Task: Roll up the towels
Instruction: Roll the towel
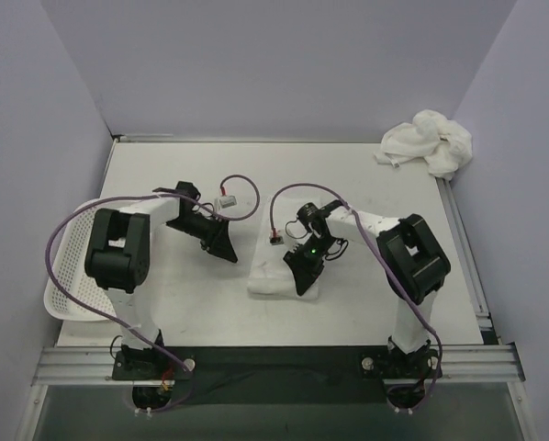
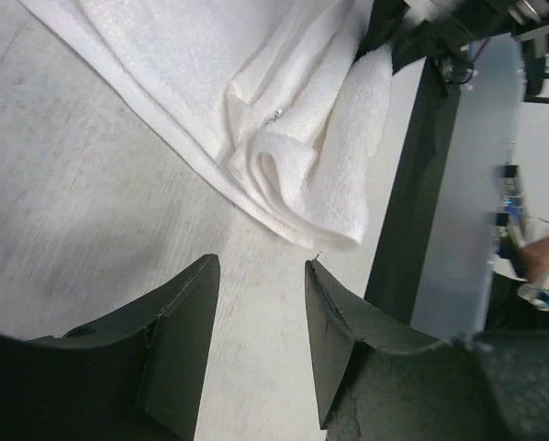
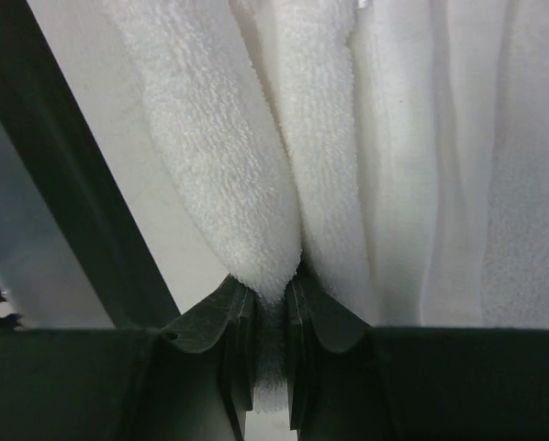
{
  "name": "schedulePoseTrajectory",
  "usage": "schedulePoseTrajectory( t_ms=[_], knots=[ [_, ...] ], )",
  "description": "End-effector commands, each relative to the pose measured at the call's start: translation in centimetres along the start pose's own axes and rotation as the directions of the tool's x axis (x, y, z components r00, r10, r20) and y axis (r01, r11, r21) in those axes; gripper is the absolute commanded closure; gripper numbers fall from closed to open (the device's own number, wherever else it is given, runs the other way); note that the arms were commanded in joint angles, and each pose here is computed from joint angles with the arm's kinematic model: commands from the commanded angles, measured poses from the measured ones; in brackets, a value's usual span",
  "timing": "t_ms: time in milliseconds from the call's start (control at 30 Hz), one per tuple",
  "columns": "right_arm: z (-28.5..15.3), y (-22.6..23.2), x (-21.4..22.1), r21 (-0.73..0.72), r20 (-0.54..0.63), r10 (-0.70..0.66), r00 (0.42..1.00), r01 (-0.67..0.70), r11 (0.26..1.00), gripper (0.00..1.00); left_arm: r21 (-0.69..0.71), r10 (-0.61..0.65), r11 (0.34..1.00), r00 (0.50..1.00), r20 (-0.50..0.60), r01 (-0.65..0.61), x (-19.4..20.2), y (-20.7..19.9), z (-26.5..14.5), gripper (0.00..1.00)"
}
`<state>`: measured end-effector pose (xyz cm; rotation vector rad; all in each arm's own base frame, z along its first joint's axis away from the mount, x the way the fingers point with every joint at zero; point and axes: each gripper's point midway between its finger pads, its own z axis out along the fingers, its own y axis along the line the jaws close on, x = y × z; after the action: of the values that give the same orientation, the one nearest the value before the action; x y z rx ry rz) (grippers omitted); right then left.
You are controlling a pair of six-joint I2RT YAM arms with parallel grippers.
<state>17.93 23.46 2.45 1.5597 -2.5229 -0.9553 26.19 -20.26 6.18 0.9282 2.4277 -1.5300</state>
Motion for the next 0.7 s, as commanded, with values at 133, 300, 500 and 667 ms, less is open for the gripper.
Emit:
schedulePoseTrajectory(
  t_ms=[133,300,500,667],
  knots=[
    [-0.8,0.5,-0.2,-0.257,-0.003,0.257,0.966,-0.249,0.934,1.00,-0.263,0.368,0.909,0.919,0.139,-0.324,-3.1,-2.4,-4.5,0.47],
    [-1.0,-0.4,-1.3,-0.327,-0.004,0.330,0.944,-0.313,0.892,1.00,-0.448,0.675,0.667,0.738,0.025,-0.595,-2.4,-4.4,-3.7,0.43],
    [-0.6,-0.9,-1.2,-0.376,-0.100,0.406,0.908,-0.412,0.830,1.00,-0.451,0.913,0.208,0.338,-0.229,-0.868,-1.9,-6.8,1.3,0.39],
    [-0.5,-1.1,-1.0,-0.389,-0.128,0.434,0.892,-0.448,0.805,1.00,-0.412,0.962,-0.013,0.101,-0.253,-0.911,-3.2,-9.0,3.9,0.34]
  ],
)
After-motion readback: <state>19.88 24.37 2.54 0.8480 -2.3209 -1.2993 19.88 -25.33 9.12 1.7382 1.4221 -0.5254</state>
